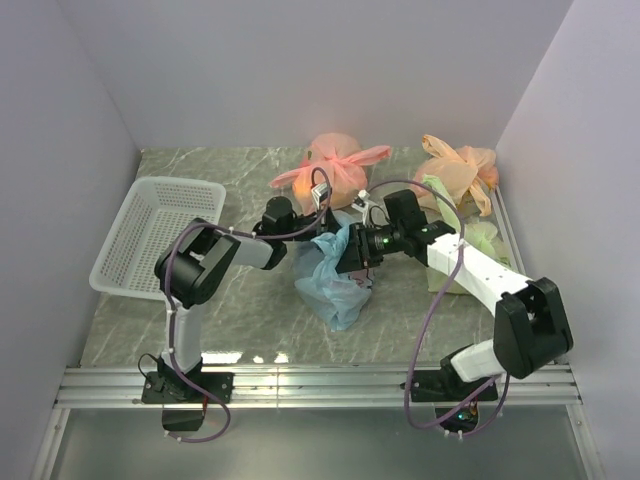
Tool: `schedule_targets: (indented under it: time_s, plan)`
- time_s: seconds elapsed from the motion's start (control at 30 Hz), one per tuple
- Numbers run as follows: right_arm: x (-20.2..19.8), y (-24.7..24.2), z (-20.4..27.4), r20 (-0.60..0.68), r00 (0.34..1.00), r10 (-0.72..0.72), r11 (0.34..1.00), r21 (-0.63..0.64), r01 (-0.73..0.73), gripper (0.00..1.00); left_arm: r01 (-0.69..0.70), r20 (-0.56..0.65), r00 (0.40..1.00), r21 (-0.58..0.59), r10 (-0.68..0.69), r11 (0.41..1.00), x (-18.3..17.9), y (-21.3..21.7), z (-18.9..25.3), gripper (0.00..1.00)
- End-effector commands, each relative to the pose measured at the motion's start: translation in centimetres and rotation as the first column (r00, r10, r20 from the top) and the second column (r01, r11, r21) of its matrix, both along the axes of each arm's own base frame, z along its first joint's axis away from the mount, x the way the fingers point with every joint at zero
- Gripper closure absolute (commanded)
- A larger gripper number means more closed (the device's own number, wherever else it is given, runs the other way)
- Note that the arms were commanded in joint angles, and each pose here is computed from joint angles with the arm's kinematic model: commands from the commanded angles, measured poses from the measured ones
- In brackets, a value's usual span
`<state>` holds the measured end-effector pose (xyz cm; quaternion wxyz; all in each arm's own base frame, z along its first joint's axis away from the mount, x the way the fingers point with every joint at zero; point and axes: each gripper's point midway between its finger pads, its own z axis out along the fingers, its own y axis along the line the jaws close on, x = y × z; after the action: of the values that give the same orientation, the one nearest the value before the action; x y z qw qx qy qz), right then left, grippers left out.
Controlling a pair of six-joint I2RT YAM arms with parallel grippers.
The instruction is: Place the fake fruits into the plastic bag and tie a complex knot
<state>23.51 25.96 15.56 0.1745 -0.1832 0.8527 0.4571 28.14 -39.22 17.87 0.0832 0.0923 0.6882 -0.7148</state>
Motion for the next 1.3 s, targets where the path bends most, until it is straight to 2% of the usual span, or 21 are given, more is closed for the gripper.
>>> schedule_targets:
  time_s: [0.0,0.03,0.07,0.13,0.3,0.4,0.53,0.63,0.77,0.97,1.17,1.27]
  plan:
    - [0.6,-1.6,1.2,0.057,0.998,-0.028,1.000,0.006,0.028,0.55,0.019,0.102,0.995,-0.118,-0.006,0.993,-0.7,0.3,4.0,1.00]
    - [0.5,-2.2,1.6,0.084,0.996,-0.018,1.000,0.005,0.018,0.47,0.020,0.102,0.995,-0.118,-0.008,0.993,-0.8,0.5,4.1,1.00]
    - [1.1,-3.3,2.3,0.107,0.994,-0.039,0.999,0.006,0.038,0.45,0.017,0.100,0.995,-0.113,-0.006,0.993,-0.9,0.6,4.0,1.00]
    - [0.7,-4.8,3.7,0.168,0.986,-0.024,1.000,-0.012,0.026,0.43,0.014,0.111,0.994,-0.111,-0.001,0.994,-1.0,1.0,4.2,1.00]
    - [1.1,-6.9,8.9,0.302,0.952,-0.043,0.999,0.037,0.033,0.39,0.014,0.125,0.992,-0.101,-0.001,0.995,-1.0,1.0,4.2,1.00]
    - [3.5,-7.5,10.9,0.378,0.918,-0.115,0.993,0.072,0.095,0.40,0.023,0.131,0.991,-0.098,-0.010,0.995,-1.1,0.9,3.9,1.00]
    - [7.2,-7.4,10.6,0.343,0.913,-0.222,0.975,0.105,0.197,0.54,0.030,0.158,0.987,-0.092,-0.015,0.995,-1.2,0.9,3.9,1.00]
    - [9.0,-6.8,9.0,0.290,0.929,-0.231,0.973,0.095,0.213,0.55,0.032,0.172,0.985,-0.075,-0.019,0.997,-1.3,0.9,3.8,1.00]
    - [8.4,-6.0,6.2,0.244,0.957,-0.159,0.987,0.032,0.155,0.46,0.039,0.173,0.985,-0.079,-0.025,0.996,-1.5,1.0,3.9,1.00]
    - [4.6,-5.5,3.9,0.163,0.984,-0.076,0.997,0.007,0.076,0.30,0.041,0.172,0.985,-0.096,-0.024,0.995,-1.4,0.9,4.6,1.00]
    - [2.4,-3.3,3.2,0.113,0.993,-0.025,0.999,0.048,0.020,0.26,0.046,0.177,0.984,-0.120,-0.025,0.992,-1.2,0.8,5.3,1.00]
    - [3.5,-2.3,3.1,0.098,0.993,-0.061,0.996,0.077,0.054,0.22,0.094,0.205,0.977,-0.137,-0.065,0.986,-2.2,0.7,5.8,1.00]
